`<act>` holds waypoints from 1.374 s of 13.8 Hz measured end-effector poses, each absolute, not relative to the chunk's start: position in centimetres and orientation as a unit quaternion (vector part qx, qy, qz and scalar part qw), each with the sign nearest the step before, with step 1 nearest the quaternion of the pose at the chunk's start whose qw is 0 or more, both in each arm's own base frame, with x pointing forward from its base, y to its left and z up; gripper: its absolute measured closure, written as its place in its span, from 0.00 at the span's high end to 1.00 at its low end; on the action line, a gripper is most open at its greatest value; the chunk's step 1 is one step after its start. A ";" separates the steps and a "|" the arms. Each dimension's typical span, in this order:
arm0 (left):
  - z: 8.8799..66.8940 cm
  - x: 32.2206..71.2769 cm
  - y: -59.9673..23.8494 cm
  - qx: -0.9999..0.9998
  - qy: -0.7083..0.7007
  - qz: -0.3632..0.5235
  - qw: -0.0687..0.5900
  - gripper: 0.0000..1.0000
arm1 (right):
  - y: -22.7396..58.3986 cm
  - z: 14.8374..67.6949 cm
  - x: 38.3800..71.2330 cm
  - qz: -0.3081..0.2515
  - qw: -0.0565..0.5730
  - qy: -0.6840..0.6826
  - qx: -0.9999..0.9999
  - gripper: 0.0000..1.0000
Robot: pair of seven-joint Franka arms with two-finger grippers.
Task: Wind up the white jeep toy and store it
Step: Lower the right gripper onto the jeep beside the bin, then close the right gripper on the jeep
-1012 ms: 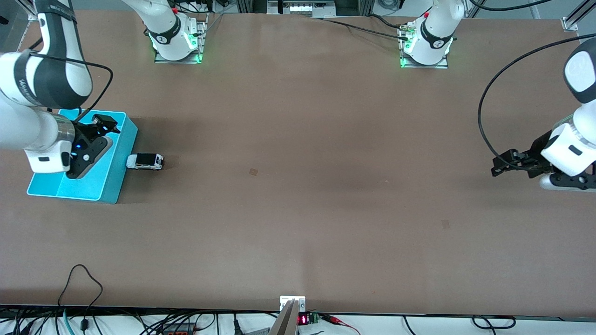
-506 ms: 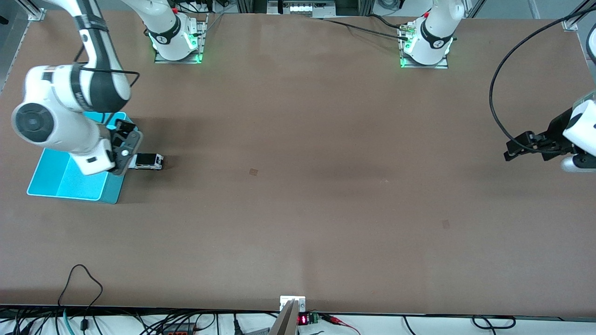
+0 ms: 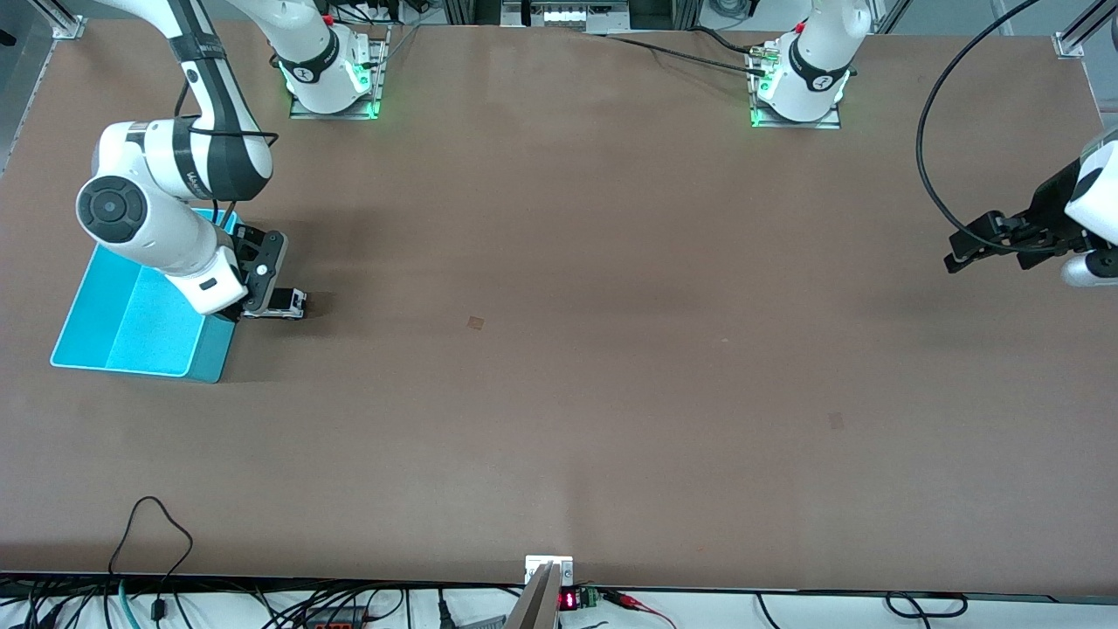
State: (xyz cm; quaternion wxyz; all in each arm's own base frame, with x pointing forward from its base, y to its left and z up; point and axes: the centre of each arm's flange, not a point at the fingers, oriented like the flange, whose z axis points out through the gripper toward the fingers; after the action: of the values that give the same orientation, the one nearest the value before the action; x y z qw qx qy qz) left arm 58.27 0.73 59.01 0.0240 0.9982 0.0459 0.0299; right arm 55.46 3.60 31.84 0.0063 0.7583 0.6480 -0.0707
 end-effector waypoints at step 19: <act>59.6 57.5 1.1 0.999 0.040 0.013 0.022 1.00 | -0.1 22.0 54.2 -0.036 0.011 0.733 0.679 1.00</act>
State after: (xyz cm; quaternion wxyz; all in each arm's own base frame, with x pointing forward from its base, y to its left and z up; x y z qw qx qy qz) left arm 57.54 1.10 59.59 0.0225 0.9989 0.0400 0.0132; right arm 54.17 -0.13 21.97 0.0106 0.6792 0.7330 -0.0358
